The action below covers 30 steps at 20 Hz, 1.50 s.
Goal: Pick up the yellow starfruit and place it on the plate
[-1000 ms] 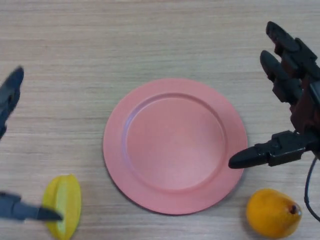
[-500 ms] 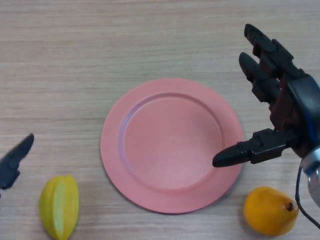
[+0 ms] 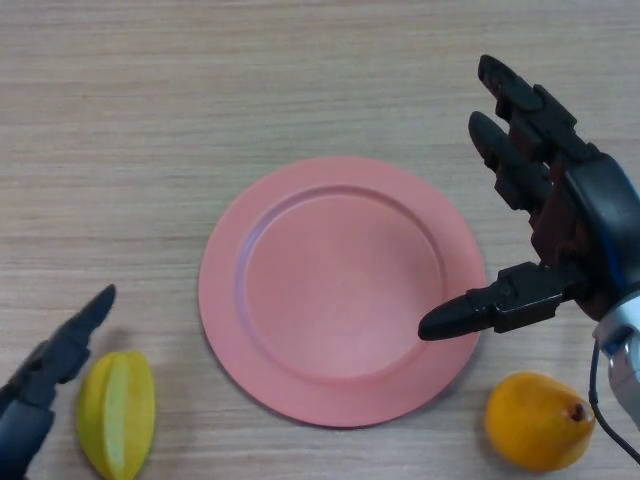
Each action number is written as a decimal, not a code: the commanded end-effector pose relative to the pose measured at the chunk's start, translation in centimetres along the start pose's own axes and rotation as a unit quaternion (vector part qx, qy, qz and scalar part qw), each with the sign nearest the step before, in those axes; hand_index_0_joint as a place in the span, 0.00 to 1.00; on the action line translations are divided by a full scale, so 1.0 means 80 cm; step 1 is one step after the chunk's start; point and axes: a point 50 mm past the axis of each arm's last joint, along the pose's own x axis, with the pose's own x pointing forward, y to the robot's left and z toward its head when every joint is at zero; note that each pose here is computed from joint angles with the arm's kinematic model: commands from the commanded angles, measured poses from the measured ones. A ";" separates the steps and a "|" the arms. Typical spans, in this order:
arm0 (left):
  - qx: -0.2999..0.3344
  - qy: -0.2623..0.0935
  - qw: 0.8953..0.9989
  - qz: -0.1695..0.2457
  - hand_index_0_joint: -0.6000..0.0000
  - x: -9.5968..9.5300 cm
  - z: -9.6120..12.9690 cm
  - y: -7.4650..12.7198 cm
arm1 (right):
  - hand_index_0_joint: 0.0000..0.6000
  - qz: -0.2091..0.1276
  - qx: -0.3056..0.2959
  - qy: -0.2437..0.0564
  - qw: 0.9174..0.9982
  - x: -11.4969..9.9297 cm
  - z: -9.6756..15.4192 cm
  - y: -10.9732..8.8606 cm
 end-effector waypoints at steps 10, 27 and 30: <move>0.078 -0.046 0.996 0.012 0.00 0.001 -0.003 0.012 | 1.00 -0.028 -0.010 -0.123 0.992 -0.010 0.047 -0.018; 0.060 -0.188 0.980 0.033 0.00 0.057 0.109 0.044 | 0.75 -0.039 -0.022 -0.129 0.991 -0.012 0.057 -0.025; 0.075 -0.205 0.975 0.034 0.00 0.085 0.114 0.026 | 0.17 -0.041 -0.025 -0.134 0.990 -0.014 0.060 -0.027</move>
